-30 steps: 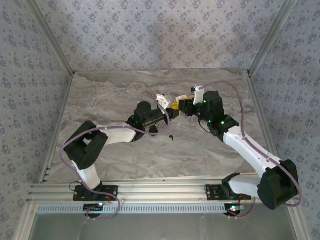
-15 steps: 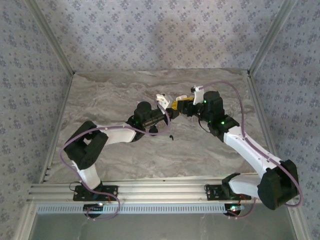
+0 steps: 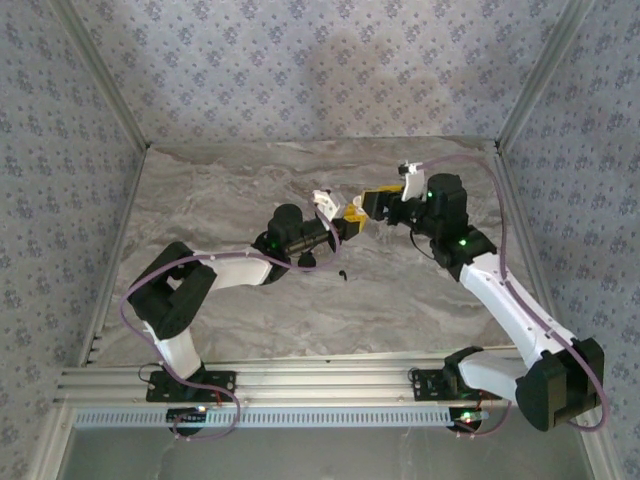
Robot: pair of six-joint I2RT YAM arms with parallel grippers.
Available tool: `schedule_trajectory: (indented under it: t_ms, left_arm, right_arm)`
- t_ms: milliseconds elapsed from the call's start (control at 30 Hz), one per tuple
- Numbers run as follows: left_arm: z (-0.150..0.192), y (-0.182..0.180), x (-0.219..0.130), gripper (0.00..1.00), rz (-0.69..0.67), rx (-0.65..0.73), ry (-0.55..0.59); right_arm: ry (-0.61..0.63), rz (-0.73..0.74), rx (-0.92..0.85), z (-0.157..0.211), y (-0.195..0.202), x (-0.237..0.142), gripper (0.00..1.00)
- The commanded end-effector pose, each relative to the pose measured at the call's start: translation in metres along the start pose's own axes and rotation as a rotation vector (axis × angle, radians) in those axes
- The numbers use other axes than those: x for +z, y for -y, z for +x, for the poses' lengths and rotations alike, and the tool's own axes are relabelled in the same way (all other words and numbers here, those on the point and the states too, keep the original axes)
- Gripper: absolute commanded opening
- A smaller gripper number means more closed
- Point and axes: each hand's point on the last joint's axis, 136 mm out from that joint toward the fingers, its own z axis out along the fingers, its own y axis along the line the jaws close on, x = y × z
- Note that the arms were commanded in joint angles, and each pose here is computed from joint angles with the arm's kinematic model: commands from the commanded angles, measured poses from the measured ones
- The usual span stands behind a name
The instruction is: Insert the wireless bluetooth earbuds into the charging case
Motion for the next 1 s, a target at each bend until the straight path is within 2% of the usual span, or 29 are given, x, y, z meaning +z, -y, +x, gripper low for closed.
schedule_trajectory:
  t_ms: [0, 233, 533, 800, 967]
  left_arm:
    - [-0.024, 0.019, -0.006, 0.09, 0.078, 0.06, 0.071]
    - [-0.03, 0.038, -0.011, 0.09, 0.175, 0.083, 0.073]
    - [-0.039, 0.048, -0.017, 0.1, 0.225, 0.105, 0.089]
    - [-0.044, 0.051, -0.018, 0.1, 0.237, 0.112, 0.094]
    - [-0.042, 0.049, -0.017, 0.1, 0.224, 0.109, 0.082]
  right_arm:
    - [-0.004, -0.09, 0.015, -0.015, -0.02, -0.013, 0.59]
    - [-0.115, -0.171, 0.082, -0.016, -0.01, -0.029, 0.63]
    - [-0.265, -0.338, 0.207, 0.001, -0.009, -0.022, 0.63]
    - [-0.328, -0.436, 0.258, 0.013, -0.015, -0.016, 0.62]
    - [-0.337, -0.497, 0.254, 0.014, -0.025, -0.023, 0.57]
